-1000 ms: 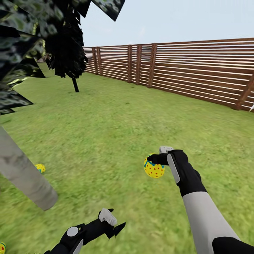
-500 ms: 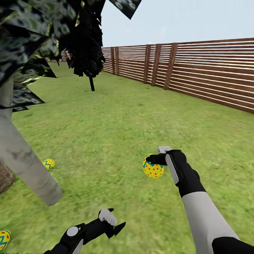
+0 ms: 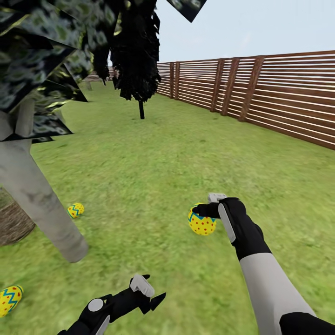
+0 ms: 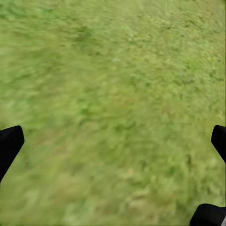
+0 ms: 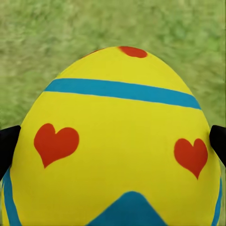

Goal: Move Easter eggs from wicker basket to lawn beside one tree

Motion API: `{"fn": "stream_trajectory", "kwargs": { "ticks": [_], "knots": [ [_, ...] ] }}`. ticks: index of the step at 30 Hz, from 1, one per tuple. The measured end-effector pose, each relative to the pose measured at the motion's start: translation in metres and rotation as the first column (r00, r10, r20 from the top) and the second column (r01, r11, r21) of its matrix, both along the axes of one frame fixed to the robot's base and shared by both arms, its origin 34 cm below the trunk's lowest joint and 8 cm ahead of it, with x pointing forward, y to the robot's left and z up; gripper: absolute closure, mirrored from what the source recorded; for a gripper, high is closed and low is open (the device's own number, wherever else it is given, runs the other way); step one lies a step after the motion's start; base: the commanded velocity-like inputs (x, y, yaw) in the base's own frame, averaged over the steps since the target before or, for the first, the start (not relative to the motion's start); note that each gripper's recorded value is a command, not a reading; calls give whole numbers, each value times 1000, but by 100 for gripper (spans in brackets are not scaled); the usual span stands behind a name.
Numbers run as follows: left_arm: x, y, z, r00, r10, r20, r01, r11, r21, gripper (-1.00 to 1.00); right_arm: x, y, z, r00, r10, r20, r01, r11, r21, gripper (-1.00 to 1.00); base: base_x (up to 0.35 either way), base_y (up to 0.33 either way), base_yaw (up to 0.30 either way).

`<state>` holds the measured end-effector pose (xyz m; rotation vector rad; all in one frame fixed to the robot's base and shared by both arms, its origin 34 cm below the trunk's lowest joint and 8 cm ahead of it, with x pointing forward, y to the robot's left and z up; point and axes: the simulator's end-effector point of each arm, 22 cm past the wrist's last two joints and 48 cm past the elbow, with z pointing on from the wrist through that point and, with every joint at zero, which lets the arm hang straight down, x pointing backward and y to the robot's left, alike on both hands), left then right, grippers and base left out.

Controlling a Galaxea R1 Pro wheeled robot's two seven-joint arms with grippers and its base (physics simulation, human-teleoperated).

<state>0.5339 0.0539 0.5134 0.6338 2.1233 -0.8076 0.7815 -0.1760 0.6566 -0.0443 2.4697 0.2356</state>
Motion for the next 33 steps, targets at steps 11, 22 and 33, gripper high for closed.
{"fn": "stream_trajectory", "kwargs": {
  "ticks": [11, 22, 33],
  "knots": [
    [0, 0, 0, 1000, 0, 0, 0, 1000, -1, -100, -1, 0, -1, 1000, 0, -1, 0, 1000, 0, 100, 112, -286, 272],
    [0, 0, 0, 1000, 1, 0, -1, 1000, -1, -100, -4, 15, -2, 999, 49, 1, -49, 998, -29, 100, 111, -241, 194],
    [0, 0, 0, 1000, 0, 1, 0, 1000, -1, -100, -4, 16, -1, 999, 50, 2, -50, 998, -23, 100, 19, -24, 187]
  ]
}}
